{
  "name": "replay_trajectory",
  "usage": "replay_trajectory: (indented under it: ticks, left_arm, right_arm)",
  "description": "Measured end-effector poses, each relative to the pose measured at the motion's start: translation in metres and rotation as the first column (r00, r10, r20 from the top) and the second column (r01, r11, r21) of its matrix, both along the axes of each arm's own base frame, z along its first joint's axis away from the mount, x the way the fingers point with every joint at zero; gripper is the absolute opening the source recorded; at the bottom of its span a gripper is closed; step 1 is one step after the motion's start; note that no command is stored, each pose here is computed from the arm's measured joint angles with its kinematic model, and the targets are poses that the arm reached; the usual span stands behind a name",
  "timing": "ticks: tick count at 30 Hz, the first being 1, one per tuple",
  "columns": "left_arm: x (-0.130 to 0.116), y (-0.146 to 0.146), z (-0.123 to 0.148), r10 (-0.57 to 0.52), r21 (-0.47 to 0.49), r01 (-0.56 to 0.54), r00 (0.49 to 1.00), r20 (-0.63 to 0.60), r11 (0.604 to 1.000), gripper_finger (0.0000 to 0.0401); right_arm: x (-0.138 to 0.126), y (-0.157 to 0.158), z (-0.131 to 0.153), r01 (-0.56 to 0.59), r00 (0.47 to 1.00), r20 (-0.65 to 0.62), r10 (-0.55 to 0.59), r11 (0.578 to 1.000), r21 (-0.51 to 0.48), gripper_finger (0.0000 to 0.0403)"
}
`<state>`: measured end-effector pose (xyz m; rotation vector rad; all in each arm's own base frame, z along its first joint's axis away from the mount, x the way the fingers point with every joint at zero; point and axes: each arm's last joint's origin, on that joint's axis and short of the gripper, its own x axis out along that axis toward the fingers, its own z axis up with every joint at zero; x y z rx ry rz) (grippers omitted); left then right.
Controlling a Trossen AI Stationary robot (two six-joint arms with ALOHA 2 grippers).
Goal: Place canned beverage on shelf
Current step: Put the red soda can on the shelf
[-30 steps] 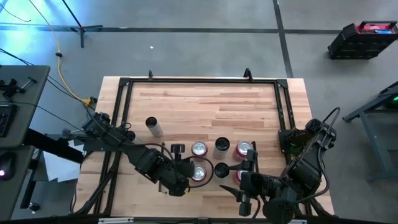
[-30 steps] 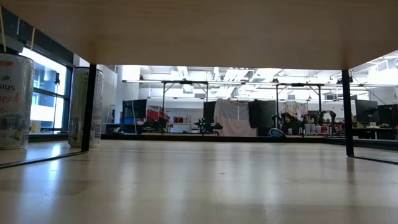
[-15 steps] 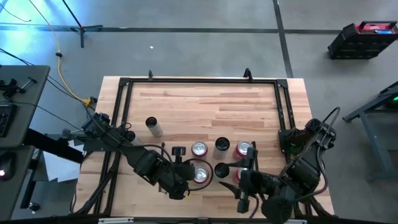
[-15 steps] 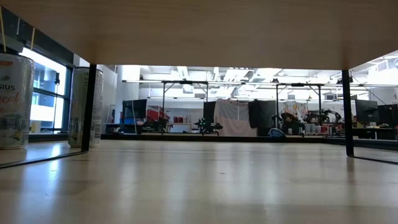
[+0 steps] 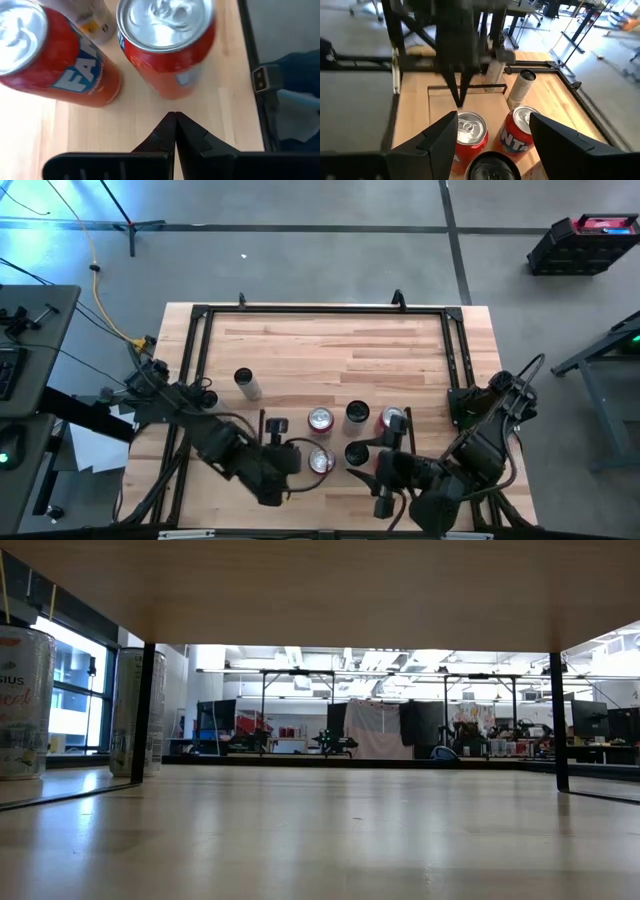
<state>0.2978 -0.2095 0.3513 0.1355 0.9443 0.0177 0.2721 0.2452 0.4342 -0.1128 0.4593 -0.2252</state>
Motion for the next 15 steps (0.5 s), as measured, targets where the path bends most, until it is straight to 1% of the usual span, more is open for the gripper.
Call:
replay_trajectory:
  ticks: [3, 7, 9, 12, 13, 15]
  left_arm:
    - [-0.016, -0.003, 0.015, 0.001, 0.006, -0.001, 0.998, 0.068, 1.0, 0.0]
    - [-0.035, -0.006, 0.031, 0.005, 0.01, -0.007, 0.99, 0.143, 1.0, 0.0]
    - [-0.041, -0.008, 0.036, 0.002, 0.008, -0.003, 0.986, 0.165, 1.0, 0.0]
    - [-0.049, -0.011, 0.04, -0.009, 0.008, 0.008, 0.983, 0.183, 1.0, 0.0]
    - [-0.05, -0.012, 0.04, -0.014, 0.008, 0.012, 0.983, 0.183, 1.0, 0.0]
    - [-0.051, -0.014, 0.039, -0.021, 0.011, 0.019, 0.983, 0.183, 1.0, 0.0]
  right_arm:
    - [0.009, 0.007, -0.011, -0.023, 0.999, -0.031, 0.022, 0.999, -0.046, 0.0231]
    - [0.024, 0.023, -0.025, -0.091, 0.995, -0.049, 0.086, 0.99, -0.11, 0.0231]
    - [0.032, 0.03, -0.031, -0.143, 0.989, -0.062, 0.134, 0.973, -0.183, 0.0231]
    - [0.038, 0.035, -0.033, -0.156, 0.988, -0.055, 0.146, 0.944, -0.29, 0.0231]
    - [0.04, 0.034, -0.032, -0.154, 0.988, -0.05, 0.146, 0.939, -0.309, 0.0231]
    - [0.042, 0.033, -0.03, -0.158, 0.987, -0.04, 0.153, 0.936, -0.315, 0.0231]
